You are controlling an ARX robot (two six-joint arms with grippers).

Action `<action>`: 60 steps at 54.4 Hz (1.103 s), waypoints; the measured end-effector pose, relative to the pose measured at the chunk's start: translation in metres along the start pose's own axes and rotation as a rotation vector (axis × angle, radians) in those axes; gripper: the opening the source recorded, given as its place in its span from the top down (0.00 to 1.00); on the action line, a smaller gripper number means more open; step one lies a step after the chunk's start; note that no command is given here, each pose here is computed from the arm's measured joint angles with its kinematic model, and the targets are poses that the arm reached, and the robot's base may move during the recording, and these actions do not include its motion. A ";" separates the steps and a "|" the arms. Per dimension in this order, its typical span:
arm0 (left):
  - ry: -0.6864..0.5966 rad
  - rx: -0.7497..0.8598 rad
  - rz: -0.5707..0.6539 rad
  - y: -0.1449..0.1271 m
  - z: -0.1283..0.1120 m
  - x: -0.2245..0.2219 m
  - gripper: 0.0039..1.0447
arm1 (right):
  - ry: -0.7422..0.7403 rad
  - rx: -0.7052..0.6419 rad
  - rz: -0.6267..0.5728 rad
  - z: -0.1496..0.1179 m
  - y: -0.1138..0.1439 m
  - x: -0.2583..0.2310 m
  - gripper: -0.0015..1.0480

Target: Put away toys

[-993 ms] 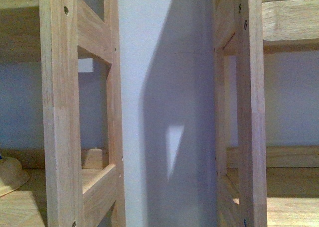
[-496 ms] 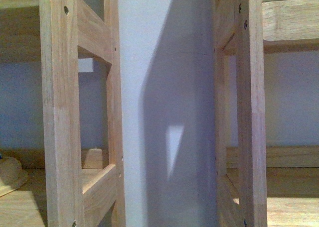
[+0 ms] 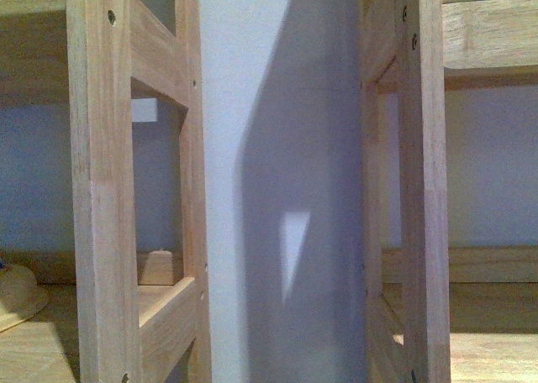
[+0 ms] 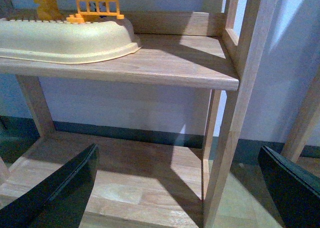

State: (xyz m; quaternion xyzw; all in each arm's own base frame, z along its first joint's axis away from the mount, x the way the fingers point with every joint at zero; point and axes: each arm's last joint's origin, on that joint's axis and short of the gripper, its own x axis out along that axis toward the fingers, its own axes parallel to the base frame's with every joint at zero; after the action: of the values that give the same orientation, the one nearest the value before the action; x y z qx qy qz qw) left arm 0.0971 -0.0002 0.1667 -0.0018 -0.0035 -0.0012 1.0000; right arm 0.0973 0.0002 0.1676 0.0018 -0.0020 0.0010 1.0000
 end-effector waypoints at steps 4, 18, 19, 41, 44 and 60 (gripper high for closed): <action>0.000 0.000 0.000 0.000 0.000 0.000 0.06 | 0.000 0.000 0.000 0.000 0.000 0.000 0.79; 0.000 0.000 0.000 0.000 0.000 0.000 0.06 | 0.000 0.000 0.000 0.000 0.000 0.000 0.43; 0.000 0.000 0.000 0.000 0.000 0.000 0.06 | 0.000 0.000 0.000 0.000 0.000 0.000 0.40; 0.000 0.000 0.000 0.000 0.000 0.000 0.06 | 0.000 0.000 0.000 0.000 0.000 0.000 0.06; 0.000 0.000 0.000 0.000 0.000 0.000 0.06 | 0.000 0.000 0.000 0.000 0.000 0.000 0.06; 0.000 0.000 0.000 0.000 0.000 0.000 0.06 | 0.000 0.000 0.000 0.000 0.000 0.000 0.06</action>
State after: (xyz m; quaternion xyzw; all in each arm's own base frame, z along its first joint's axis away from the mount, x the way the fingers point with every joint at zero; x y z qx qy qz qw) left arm 0.0971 -0.0002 0.1667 -0.0020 -0.0035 -0.0012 1.0000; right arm 0.0972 0.0002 0.1677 0.0018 -0.0022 0.0011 1.0000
